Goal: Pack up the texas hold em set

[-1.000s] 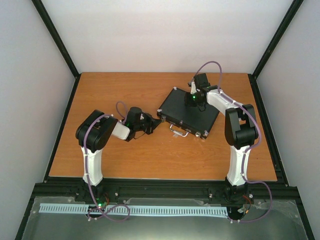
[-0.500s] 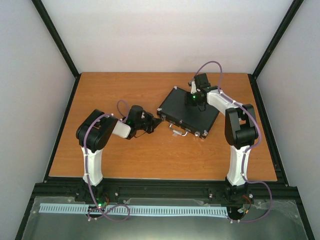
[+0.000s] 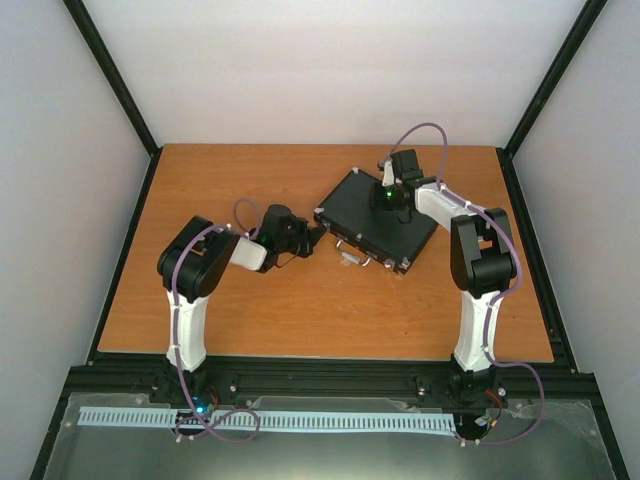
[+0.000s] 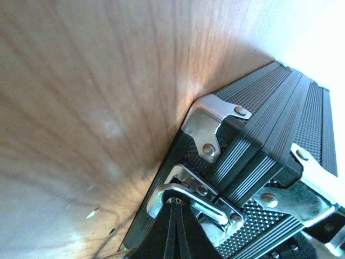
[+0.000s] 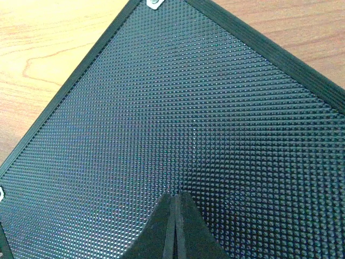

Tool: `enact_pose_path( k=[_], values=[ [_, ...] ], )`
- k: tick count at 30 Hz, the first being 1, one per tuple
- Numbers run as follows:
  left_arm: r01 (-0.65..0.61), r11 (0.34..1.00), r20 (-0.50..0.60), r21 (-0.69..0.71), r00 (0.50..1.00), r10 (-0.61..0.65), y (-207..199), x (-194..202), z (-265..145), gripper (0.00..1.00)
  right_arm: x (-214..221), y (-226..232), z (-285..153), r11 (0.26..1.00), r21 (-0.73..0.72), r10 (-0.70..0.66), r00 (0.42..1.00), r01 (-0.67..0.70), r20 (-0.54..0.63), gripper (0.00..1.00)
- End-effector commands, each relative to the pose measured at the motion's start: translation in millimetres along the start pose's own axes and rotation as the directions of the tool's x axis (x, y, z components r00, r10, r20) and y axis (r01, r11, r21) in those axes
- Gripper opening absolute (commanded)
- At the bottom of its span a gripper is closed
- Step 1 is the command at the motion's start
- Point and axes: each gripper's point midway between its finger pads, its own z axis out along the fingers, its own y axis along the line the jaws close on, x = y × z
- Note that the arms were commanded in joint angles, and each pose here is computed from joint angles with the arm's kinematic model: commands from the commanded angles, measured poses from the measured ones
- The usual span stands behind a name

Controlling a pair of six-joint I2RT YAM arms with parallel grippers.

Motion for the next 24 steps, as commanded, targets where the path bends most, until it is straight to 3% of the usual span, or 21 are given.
enact_pose_path(
  k=[1, 7, 14, 24],
  values=[
    [0.127, 0.984, 0.095, -0.125, 0.989, -0.115, 61.5, -49.4, 33.9, 0.01, 99.5, -19.3, 26.8, 0.994, 0.058, 0.104, 0.947, -0.091, -0.304, 0.03],
    [0.135, 0.969, 0.1, -0.206, 0.988, -0.116, 79.2, -51.5, 35.9, 0.01, 105.6, -18.7, 27.3, 0.993, 0.054, 0.115, 0.942, -0.103, -0.316, 0.03],
    [0.135, 0.97, 0.094, -0.202, 0.989, -0.118, 89.1, -49.2, 25.0, 0.06, 110.0, -19.4, 29.3, 0.992, 0.053, 0.124, 0.937, -0.113, -0.326, 0.03],
    [0.072, 0.98, 0.108, -0.184, 0.993, -0.053, 81.1, -50.8, -1.8, 0.01, 114.5, -22.4, 30.9, 0.989, 0.07, 0.145, 0.933, -0.129, -0.331, 0.03]
  ],
)
